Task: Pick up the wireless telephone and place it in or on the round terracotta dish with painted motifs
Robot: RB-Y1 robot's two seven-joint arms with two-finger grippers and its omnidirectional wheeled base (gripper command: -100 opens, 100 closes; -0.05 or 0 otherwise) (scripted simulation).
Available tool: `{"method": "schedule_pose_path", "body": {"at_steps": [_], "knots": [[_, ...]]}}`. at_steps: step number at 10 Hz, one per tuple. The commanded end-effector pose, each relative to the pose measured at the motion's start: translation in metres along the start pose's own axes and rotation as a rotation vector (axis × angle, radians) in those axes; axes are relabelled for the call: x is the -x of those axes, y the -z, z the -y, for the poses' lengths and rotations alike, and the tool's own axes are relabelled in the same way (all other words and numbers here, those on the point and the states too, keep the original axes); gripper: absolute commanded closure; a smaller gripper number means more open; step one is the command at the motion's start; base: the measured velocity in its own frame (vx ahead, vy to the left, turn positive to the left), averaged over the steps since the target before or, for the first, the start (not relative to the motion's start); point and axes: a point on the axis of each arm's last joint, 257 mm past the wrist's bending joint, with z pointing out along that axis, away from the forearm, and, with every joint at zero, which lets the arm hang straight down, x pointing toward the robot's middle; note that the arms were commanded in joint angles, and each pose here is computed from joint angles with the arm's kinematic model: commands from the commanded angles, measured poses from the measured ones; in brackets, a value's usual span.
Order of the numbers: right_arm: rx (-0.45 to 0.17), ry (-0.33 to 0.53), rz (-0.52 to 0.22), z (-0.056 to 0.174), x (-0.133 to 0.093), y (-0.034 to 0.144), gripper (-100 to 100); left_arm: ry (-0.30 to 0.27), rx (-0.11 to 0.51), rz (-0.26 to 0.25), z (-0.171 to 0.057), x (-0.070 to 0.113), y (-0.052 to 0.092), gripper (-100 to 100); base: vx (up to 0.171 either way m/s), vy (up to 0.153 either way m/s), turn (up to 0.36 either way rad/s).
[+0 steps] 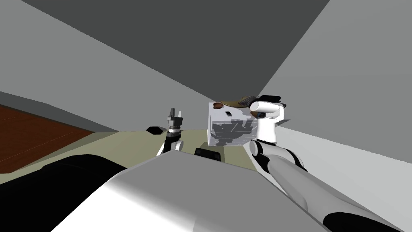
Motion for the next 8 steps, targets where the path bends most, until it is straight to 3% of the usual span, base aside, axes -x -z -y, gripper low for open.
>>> {"method": "schedule_pose_path", "body": {"at_steps": [1, 8], "knots": [[-0.045, -0.039, 0.036, 0.007, 0.001, -0.007, -100, 0.000, 0.000, 0.000, 0.000, 0.000, 0.000, 0, 0.021, 0.040, -0.019], [-0.195, -0.106, 0.192, 0.040, 0.025, -0.013, -100, 0.000, 0.000, 0.000, 0.000, 0.000, 0.000, 0, 0.018, 0.042, -0.009]]}}
